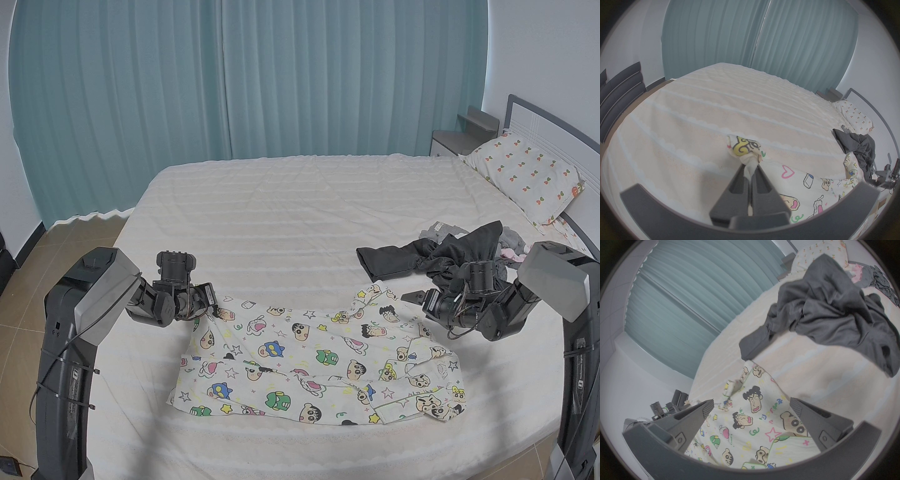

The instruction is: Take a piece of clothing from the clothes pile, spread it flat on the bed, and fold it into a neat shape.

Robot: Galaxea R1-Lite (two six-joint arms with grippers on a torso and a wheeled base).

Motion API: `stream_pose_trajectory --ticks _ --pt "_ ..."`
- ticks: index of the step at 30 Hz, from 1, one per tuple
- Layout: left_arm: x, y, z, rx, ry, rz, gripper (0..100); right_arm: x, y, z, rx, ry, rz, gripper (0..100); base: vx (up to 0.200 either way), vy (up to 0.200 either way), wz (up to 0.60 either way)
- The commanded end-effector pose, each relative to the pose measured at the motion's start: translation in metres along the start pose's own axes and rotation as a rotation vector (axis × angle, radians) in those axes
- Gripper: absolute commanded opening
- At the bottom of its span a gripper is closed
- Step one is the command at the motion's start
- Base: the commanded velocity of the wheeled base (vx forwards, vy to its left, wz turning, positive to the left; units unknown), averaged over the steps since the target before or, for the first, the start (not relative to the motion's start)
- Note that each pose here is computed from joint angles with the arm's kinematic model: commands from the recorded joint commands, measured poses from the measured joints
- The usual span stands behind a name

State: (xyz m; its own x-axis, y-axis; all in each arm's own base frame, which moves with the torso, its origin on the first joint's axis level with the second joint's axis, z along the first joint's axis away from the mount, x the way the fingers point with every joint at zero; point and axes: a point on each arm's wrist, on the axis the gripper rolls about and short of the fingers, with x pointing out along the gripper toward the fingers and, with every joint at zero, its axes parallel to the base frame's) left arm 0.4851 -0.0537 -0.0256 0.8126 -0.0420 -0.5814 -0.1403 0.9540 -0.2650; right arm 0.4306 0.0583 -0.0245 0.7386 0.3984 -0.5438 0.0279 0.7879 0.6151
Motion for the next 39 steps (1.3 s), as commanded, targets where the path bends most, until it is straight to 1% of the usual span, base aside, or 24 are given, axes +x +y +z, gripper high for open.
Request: stream_pose_trajectory --ticks 1,3,6,9,11,14,19,21,23,27,33,34,36,39 --pt "-0.013 -0.006 -0.001 0.008 -0.003 -0.010 0 0.025 -0.005 -0.009 -0.001 0.036 -0.025 100 0.000 0.000 0.00" --pt "-0.016 -0.006 -0.002 0.009 -0.003 -0.011 0 0.030 -0.005 -0.008 -0.001 0.041 -0.033 100 0.000 0.000 0.00" --pt "-0.018 -0.005 -0.002 0.008 -0.009 -0.012 0 0.034 -0.004 0.000 -0.002 0.029 -0.046 100 0.000 0.000 0.00" --pt "-0.019 -0.004 -0.004 0.006 -0.009 -0.011 0 0.039 -0.007 0.000 -0.002 0.046 -0.066 100 0.000 0.000 0.00" --pt "-0.019 -0.002 -0.008 0.008 -0.004 -0.009 0 0.042 -0.008 0.003 -0.042 0.020 -0.101 100 0.000 0.000 0.00" --pt "-0.019 -0.002 -0.009 0.006 -0.005 -0.011 0 0.042 -0.012 0.008 -0.060 -0.005 -0.125 100 0.000 0.000 0.00" --pt "-0.020 -0.002 -0.008 0.008 -0.005 -0.009 0 0.045 -0.012 0.010 -0.076 -0.001 -0.114 100 0.000 0.000 0.00" --pt "-0.020 -0.002 -0.008 0.008 -0.007 -0.010 0 0.050 -0.010 0.005 -0.082 0.014 -0.104 100 0.000 0.000 0.00" --pt "-0.022 -0.004 -0.006 0.008 -0.012 -0.013 0 0.055 -0.005 -0.005 -0.089 0.052 -0.094 100 0.000 0.000 0.00" --pt "-0.023 -0.005 -0.004 0.007 -0.016 -0.016 0 0.062 0.003 -0.010 -0.091 0.082 -0.079 100 0.000 0.000 0.00" --pt "-0.022 -0.004 -0.006 0.002 -0.010 -0.014 0 0.066 0.004 -0.009 -0.088 0.081 -0.074 100 0.000 0.000 0.00" --pt "-0.022 -0.004 -0.006 0.002 -0.010 -0.014 0 0.067 0.003 -0.009 -0.086 0.083 -0.077 0 0.000 0.000 0.00" --pt "-0.022 -0.004 -0.006 0.002 -0.010 -0.014 0 0.067 0.002 -0.007 -0.083 0.073 -0.075 0 0.000 0.000 0.00" --pt "-0.022 -0.004 -0.006 0.002 -0.010 -0.014 0 0.065 0.000 -0.002 -0.056 0.049 -0.072 0 0.000 0.000 0.00"
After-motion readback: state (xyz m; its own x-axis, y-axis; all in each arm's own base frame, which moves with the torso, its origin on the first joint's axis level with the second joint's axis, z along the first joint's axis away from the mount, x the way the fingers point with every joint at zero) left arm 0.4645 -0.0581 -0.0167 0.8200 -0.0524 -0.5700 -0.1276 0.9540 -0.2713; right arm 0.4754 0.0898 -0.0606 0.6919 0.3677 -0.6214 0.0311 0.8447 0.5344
